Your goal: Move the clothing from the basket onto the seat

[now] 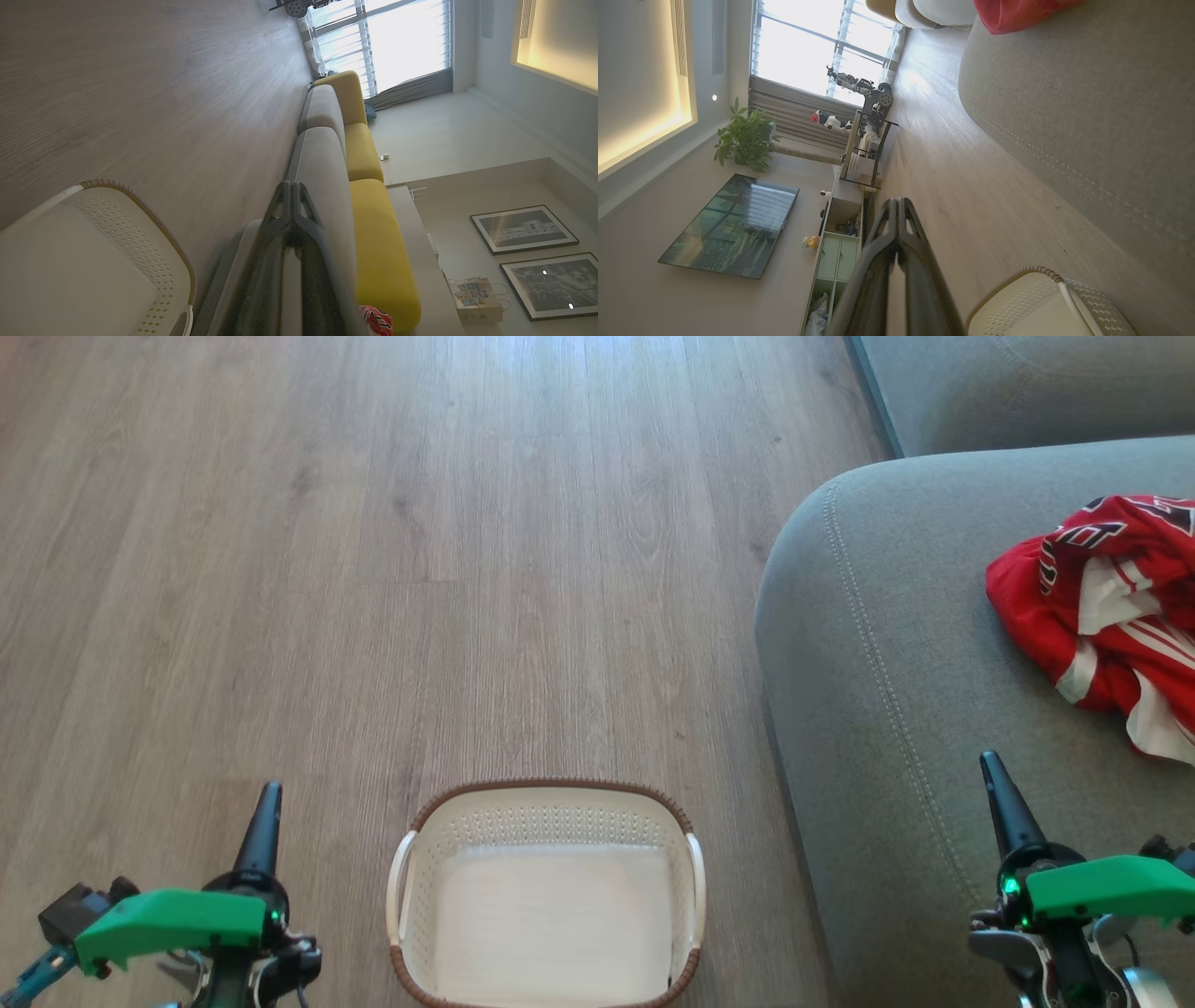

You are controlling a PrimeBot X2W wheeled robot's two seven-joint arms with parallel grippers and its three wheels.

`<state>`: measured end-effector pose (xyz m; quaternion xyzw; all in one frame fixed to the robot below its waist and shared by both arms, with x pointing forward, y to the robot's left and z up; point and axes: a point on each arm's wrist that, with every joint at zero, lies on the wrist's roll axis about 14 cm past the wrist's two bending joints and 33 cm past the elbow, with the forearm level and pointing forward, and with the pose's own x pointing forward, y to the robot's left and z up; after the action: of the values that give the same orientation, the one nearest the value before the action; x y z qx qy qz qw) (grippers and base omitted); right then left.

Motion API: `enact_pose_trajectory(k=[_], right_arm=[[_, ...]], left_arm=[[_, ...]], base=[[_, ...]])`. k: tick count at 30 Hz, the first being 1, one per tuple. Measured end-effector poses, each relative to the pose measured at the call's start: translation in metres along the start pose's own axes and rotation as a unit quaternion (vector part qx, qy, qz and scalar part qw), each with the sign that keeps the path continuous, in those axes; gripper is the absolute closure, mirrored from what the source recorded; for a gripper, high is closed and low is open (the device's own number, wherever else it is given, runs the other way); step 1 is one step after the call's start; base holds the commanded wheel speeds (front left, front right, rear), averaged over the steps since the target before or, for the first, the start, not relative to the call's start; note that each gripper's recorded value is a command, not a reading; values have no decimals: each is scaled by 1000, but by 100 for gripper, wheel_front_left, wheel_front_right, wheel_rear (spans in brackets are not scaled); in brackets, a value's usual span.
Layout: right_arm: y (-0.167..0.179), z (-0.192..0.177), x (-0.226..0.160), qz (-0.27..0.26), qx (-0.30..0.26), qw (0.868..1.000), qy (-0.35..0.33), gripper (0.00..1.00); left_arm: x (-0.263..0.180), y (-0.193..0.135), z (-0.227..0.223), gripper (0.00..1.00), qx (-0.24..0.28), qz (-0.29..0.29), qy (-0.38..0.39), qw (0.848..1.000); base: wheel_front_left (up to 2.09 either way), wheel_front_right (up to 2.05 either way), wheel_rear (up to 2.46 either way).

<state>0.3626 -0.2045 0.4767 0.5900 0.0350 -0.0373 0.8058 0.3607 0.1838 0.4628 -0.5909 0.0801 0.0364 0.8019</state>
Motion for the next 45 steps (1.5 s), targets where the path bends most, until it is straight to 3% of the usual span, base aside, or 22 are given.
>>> enact_pose_trajectory(k=[27,45], right_arm=[[2,3,11,4,150,989,-4,100],[0,5,10,1,154,988,-8,100]], left_arm=[[9,-12,10,100,-146,-35,-11,989],[11,-15,11,100,-152,-40,-12,988]], base=[[0,0,0],[0,0,0]])
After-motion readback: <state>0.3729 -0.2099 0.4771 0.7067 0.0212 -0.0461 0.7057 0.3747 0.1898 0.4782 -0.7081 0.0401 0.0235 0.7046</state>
